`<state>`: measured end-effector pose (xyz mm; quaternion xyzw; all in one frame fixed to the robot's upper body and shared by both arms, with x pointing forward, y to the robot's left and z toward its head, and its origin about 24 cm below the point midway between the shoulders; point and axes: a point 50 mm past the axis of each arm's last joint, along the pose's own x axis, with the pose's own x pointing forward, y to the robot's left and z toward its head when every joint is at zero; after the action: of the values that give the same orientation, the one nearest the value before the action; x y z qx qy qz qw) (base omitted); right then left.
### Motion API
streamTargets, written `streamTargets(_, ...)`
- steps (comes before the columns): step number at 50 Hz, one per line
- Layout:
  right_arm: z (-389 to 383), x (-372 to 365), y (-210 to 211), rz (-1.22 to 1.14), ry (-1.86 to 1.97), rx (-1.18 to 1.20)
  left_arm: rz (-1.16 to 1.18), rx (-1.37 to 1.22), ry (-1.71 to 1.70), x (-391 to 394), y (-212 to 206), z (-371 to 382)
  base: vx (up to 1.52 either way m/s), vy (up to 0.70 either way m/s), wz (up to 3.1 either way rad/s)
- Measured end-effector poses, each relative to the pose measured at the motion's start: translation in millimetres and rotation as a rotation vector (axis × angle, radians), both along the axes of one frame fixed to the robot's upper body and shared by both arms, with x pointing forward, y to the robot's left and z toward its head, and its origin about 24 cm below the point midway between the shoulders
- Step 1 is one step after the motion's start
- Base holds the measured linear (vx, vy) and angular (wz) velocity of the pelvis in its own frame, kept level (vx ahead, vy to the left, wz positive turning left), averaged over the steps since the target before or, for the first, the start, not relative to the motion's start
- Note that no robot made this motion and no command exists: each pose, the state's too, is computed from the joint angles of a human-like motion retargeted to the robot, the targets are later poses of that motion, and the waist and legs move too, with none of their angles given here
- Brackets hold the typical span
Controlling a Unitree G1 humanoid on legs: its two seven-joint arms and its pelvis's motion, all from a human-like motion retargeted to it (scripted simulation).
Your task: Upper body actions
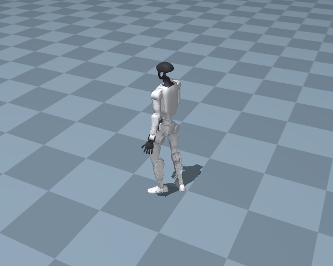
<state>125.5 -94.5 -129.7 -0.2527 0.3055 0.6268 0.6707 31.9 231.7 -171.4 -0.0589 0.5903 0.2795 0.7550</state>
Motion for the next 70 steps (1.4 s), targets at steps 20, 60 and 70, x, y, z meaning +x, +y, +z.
streamTargets(20,-26.4,-22.0,-62.4,-0.306,-0.179,-0.304,-0.048,-0.166,0.009,8.9,-7.2,-2.3,0.29,0.02,1.60)
streamTargets(60,-35.6,-16.5,-76.7,-0.171,-0.191,-0.554,-0.042,-0.186,-0.006,16.9,-15.7,-3.2,0.41,-0.20,0.64)
streamTargets(70,-44.5,-64.2,-86.6,-0.284,-0.039,-0.586,0.221,-0.435,0.026,-22.5,-61.3,-10.6,0.99,0.07,0.26)
